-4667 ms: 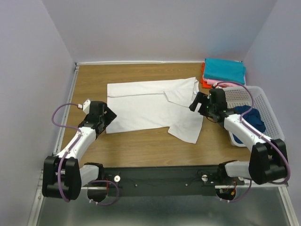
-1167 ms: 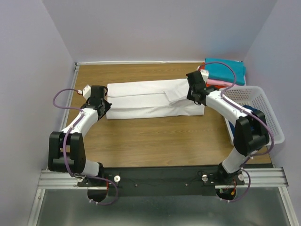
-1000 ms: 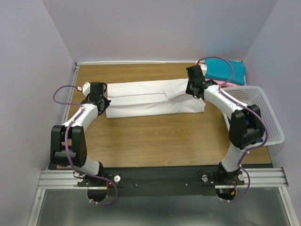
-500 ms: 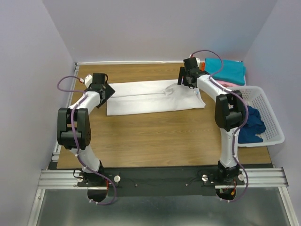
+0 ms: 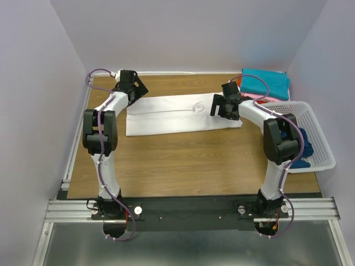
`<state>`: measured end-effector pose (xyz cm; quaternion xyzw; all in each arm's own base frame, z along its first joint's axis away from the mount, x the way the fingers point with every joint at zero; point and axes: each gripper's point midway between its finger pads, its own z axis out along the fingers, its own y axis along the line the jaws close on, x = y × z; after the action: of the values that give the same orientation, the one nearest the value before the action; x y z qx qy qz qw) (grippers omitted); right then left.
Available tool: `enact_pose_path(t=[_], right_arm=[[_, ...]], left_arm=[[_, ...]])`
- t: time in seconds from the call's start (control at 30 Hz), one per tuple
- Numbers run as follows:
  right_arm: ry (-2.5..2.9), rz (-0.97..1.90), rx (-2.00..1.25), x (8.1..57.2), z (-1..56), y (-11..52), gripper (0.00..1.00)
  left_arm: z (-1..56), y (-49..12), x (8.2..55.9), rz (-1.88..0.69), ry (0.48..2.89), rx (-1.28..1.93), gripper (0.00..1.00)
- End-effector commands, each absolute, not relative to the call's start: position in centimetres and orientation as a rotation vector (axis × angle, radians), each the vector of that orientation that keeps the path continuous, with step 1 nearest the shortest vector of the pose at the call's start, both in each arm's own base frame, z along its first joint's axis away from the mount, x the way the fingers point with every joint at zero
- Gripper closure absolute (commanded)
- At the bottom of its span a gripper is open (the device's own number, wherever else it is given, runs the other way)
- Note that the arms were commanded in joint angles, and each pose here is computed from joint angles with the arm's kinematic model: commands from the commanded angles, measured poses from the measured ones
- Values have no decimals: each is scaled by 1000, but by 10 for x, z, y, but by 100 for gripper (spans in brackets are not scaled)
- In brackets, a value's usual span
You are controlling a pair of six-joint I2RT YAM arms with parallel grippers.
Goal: Fold and stack the t-shirts
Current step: Fold the tshirt
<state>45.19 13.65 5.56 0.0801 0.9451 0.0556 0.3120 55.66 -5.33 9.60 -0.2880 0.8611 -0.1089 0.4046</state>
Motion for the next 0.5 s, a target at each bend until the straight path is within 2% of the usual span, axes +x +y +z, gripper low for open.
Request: enact_pose_path(t=[0.0, 0.13, 0.27, 0.47], right_arm=[[2508, 188, 220, 458, 40, 145, 0], [2520, 195, 185, 472, 29, 150, 0], [2492, 217, 102, 506, 28, 151, 0], [2466, 283, -79, 548, 9, 164, 0]], left_arm=[[68, -75, 557, -317, 2262, -647, 2], [39, -81, 544, -327, 2334, -656, 2], [32, -85, 519, -311, 2372, -658, 2], [13, -105, 446, -323, 2479, -677, 2]])
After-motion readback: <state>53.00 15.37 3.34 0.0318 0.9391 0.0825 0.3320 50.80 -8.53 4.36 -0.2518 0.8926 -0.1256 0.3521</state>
